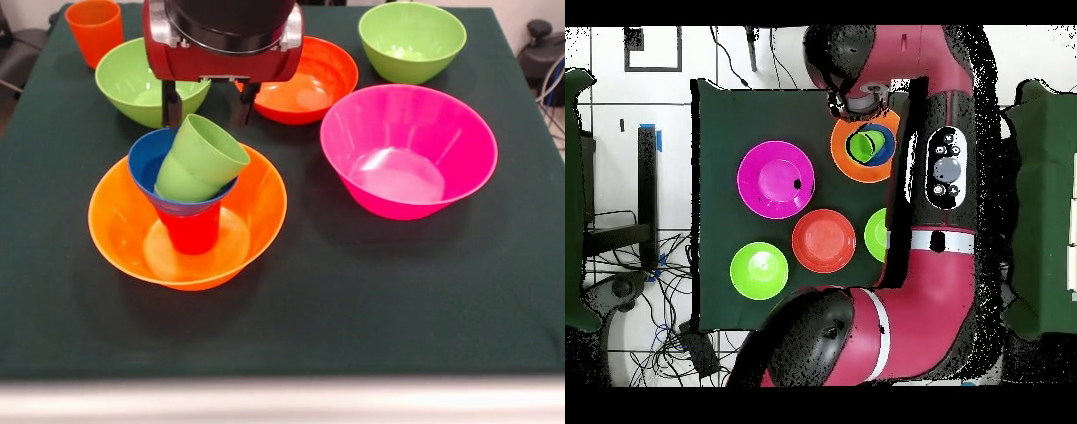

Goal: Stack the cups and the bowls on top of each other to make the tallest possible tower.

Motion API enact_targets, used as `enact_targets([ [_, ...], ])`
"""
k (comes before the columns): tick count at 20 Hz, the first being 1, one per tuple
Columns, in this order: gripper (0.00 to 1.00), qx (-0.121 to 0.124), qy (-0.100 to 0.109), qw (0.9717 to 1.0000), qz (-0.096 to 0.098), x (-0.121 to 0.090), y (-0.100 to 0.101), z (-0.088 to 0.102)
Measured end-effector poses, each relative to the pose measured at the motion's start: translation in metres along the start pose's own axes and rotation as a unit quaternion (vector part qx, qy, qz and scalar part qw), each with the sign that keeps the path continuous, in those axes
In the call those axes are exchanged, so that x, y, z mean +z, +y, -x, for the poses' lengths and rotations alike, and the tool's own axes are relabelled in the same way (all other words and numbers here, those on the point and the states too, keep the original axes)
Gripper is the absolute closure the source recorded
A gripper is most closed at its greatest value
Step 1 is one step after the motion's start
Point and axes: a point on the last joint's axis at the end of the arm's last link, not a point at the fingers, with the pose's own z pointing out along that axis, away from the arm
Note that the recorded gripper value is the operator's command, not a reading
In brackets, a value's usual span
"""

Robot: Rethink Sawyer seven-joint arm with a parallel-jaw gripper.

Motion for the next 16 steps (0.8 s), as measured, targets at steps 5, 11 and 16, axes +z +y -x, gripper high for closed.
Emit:
enact_targets([
  [5,0.0,0.0,0.0,1.0,0.005,0.0,0.003,0.0],
  [11,0.0,0.004,-0.009,0.9999,-0.003,0.004,-0.004,0.0],
  [16,0.0,0.007,-0.012,0.9999,-0.009,0.008,-0.009,0.0],
])
